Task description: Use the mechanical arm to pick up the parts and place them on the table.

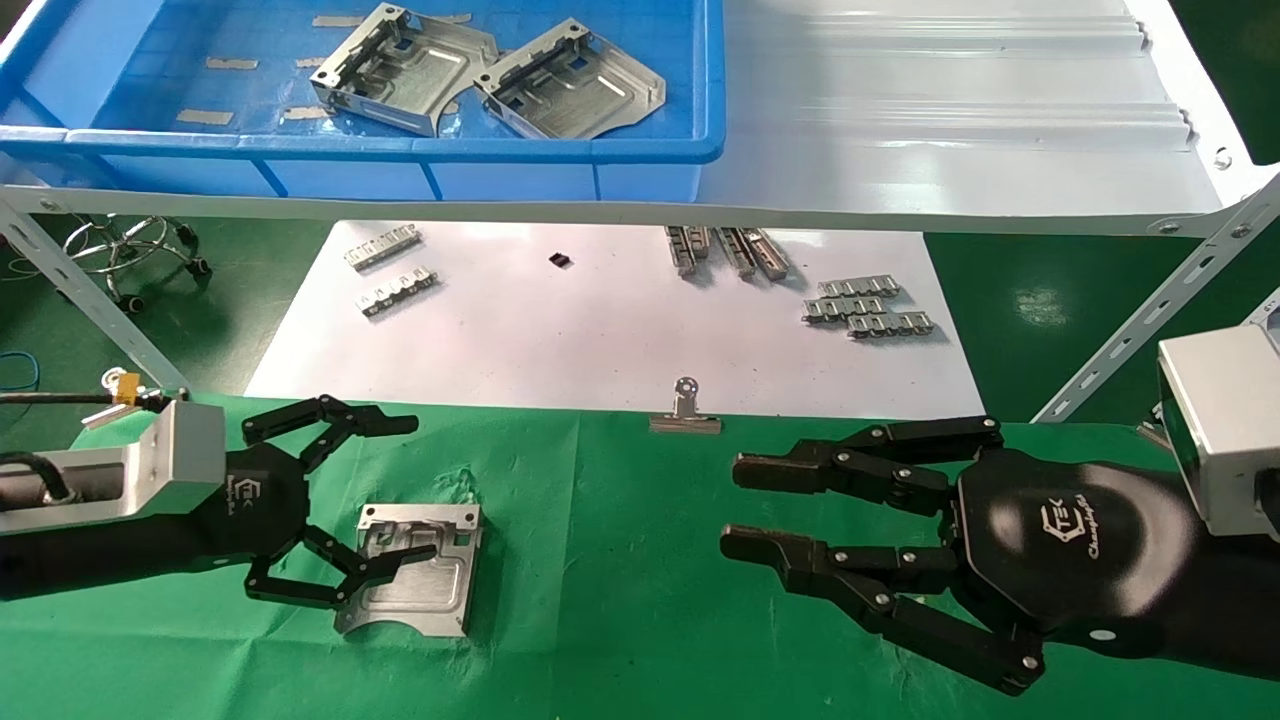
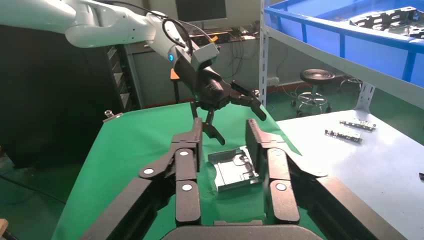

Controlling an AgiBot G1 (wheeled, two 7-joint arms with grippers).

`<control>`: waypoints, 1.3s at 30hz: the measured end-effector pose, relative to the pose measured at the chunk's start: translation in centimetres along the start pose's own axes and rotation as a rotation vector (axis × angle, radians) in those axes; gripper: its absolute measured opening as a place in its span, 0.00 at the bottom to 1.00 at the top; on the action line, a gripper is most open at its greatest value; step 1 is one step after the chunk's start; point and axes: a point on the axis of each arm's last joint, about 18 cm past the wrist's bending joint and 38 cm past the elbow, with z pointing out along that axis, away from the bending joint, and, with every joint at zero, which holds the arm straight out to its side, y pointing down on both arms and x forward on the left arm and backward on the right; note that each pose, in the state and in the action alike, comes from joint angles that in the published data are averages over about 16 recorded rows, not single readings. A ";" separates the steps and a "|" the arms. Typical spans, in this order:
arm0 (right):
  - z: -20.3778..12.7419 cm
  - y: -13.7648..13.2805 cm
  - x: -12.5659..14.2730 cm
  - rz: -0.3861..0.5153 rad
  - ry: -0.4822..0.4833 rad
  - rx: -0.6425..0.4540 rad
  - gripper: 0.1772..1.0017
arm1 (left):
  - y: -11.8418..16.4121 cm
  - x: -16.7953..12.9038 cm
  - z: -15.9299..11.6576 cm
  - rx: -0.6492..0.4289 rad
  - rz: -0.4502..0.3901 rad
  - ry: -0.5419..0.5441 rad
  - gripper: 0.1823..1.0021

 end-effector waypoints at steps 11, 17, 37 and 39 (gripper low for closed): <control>0.0 0.0 0.0 0.000 0.000 0.000 0.47 | -3.0 1.1 0.1 0.094 -0.068 0.016 0.99; 0.0 0.0 0.0 0.000 0.000 0.000 0.65 | -4.9 1.9 0.0 0.140 -0.104 0.034 1.00; 0.0 0.0 0.0 0.000 0.000 0.000 0.97 | -11.3 6.0 -0.9 0.254 -0.215 0.142 1.00; 0.0 0.0 0.0 0.000 0.000 0.000 0.98 | -11.8 6.4 -1.0 0.260 -0.221 0.153 1.00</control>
